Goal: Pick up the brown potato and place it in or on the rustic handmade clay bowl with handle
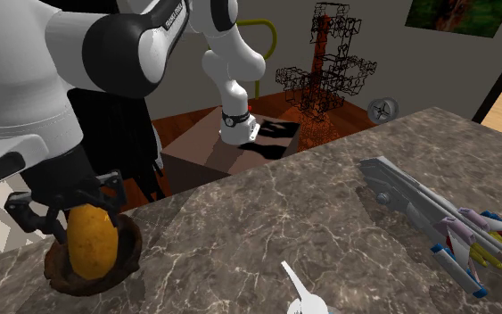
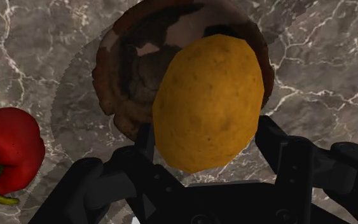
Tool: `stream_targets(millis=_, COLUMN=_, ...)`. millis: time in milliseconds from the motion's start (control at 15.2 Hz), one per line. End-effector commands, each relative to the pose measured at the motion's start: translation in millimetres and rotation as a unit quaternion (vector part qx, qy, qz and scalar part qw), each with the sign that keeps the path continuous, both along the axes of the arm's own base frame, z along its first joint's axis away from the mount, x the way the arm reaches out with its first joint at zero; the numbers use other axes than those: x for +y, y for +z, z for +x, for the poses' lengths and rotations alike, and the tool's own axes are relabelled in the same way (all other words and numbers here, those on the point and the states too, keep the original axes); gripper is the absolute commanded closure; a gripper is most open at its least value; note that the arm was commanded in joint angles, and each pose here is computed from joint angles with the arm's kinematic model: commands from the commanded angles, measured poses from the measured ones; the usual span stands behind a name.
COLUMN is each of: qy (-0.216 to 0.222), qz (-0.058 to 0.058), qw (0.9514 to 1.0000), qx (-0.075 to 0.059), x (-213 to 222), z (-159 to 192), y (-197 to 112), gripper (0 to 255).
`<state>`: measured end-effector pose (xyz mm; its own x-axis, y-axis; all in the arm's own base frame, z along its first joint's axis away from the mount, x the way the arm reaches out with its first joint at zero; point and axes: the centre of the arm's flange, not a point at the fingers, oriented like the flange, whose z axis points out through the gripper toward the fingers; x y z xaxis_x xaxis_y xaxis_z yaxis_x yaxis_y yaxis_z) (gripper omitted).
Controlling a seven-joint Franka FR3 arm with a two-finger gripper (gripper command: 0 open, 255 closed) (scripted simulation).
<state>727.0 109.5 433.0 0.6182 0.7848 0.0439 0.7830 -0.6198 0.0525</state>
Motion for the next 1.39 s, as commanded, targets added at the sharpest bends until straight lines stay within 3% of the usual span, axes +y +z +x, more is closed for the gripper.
stream_targets(millis=0, qy=0.000, qz=0.000, qw=1.0000, qx=0.000, x=0.1, z=0.0, y=-0.5, gripper=255)
stream_targets(millis=198, qy=0.000, qz=0.000, qw=1.0000, qx=0.000, x=0.1, z=0.0, y=-0.5, gripper=255)
stream_targets(millis=264, qy=0.000, qz=0.000, qw=1.0000, qx=0.000, x=0.1, z=0.0, y=-0.5, gripper=0)
stream_targets(millis=594, qy=0.000, qz=0.000, qw=1.0000, qx=0.000, x=0.1, z=0.0, y=-0.5, gripper=0)
stream_targets(millis=858, qy=0.000, qz=0.000, qw=1.0000, qx=0.000, x=0.0, z=-3.4, y=49.4, gripper=0)
stream_targets(millis=1320, qy=0.000, qz=0.000, qw=1.0000, qx=0.000, x=0.0, z=-3.4, y=49.4, gripper=0)
